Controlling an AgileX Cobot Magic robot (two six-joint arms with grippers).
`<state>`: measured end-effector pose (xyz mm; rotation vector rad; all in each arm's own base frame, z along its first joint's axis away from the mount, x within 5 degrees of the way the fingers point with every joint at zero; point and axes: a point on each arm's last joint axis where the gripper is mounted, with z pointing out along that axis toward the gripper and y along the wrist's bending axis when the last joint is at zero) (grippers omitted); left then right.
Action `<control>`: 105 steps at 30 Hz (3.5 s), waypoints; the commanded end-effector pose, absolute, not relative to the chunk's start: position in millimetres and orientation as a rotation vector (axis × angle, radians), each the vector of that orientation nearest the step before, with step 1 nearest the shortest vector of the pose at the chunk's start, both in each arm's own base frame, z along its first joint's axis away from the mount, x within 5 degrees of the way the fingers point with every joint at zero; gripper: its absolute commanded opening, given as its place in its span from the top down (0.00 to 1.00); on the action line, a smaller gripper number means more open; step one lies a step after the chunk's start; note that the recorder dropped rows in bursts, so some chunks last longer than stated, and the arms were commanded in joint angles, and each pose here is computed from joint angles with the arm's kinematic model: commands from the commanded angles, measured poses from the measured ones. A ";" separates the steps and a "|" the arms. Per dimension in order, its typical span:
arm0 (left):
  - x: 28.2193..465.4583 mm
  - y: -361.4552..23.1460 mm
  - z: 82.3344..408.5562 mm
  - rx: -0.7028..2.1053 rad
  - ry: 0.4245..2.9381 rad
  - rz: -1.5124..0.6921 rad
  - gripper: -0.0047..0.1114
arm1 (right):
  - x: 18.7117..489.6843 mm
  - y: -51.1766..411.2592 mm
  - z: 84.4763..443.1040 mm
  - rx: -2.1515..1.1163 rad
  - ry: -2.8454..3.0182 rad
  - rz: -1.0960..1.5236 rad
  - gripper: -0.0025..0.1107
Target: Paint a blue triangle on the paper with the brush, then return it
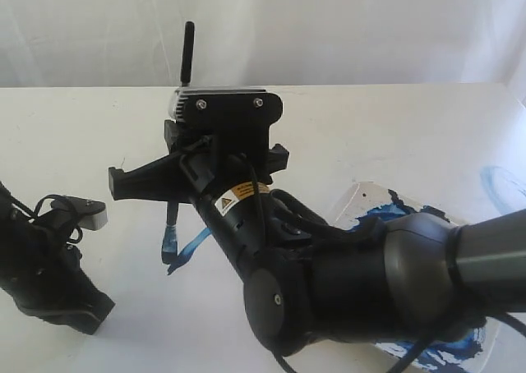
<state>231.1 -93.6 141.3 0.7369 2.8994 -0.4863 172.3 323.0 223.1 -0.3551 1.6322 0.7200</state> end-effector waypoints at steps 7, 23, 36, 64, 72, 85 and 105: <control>227.2 -93.1 140.1 0.733 2.921 -0.503 0.96 | 173.4 324.7 219.6 -0.340 1.611 0.717 0.98; 228.8 -92.9 140.0 0.725 2.908 -0.491 0.96 | 174.9 323.8 221.1 -0.317 1.573 0.708 0.98; 229.5 -92.8 140.0 0.721 2.902 -0.485 0.96 | 175.8 322.6 222.9 -0.296 1.556 0.704 0.98; 223.1 -101.0 151.4 0.651 2.881 -0.658 0.96 | 176.0 322.3 222.5 -0.299 1.558 0.696 0.98; 224.3 -100.5 148.7 0.666 2.877 -0.643 0.96 | 174.9 323.8 219.0 -0.322 1.596 0.700 0.98; 224.7 -100.9 139.6 0.662 2.918 -0.654 0.96 | 175.2 327.7 203.5 -0.355 1.647 0.685 0.98; 225.2 -100.8 139.6 0.659 2.914 -0.648 0.96 | 183.7 309.4 206.9 -0.278 1.691 0.442 0.98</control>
